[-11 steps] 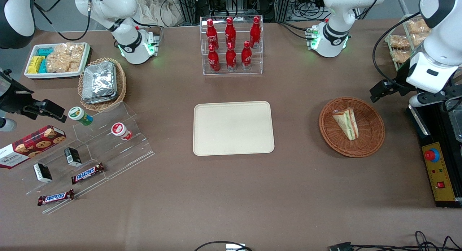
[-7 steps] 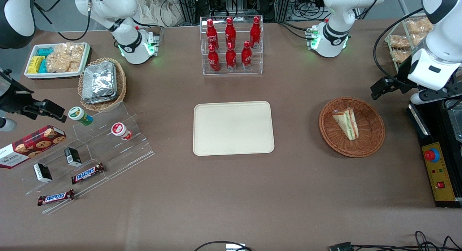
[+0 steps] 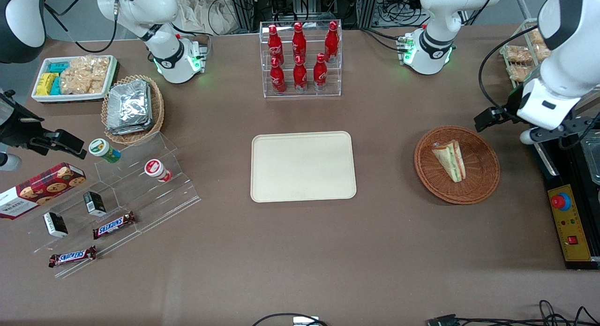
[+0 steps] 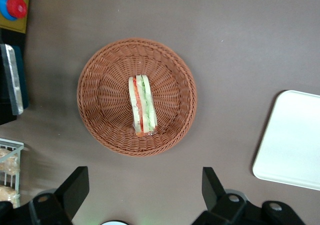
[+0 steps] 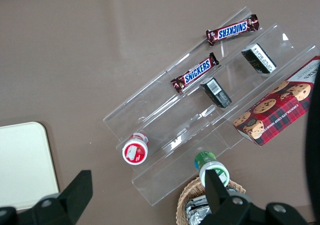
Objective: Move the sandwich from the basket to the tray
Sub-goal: 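Move the left gripper over the wrapped sandwich in the wicker basket, then lower the open left gripper around the sandwich's upright edge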
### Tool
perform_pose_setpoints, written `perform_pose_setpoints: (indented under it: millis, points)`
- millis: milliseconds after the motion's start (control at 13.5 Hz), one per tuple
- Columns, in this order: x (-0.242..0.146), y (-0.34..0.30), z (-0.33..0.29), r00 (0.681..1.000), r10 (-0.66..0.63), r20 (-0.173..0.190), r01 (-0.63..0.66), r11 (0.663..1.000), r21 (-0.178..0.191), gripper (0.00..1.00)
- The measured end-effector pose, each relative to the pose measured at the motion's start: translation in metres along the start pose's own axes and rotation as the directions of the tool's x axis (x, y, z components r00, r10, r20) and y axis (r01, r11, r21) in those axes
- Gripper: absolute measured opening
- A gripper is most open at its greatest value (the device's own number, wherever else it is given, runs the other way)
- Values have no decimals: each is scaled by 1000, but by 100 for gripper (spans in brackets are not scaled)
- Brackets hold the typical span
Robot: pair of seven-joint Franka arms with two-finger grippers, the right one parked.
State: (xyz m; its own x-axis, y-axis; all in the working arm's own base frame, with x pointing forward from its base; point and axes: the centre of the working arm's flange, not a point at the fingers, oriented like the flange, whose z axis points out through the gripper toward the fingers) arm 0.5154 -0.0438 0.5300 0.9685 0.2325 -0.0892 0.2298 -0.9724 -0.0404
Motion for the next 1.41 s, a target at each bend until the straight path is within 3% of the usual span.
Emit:
perform_pose_setpoints:
  millis: [148, 667, 1111, 1407]
  points:
    - [1, -3, 33, 1000, -24, 1, 24, 1000, 0, 100]
    - [-9, -39, 162, 989, -132, -74, 130, 991, -35, 100]
    - [-13, -34, 249, 975, -208, -75, 204, 977, -59, 100]
    - [-12, -33, 289, 976, -209, -55, 206, 977, -62, 100]
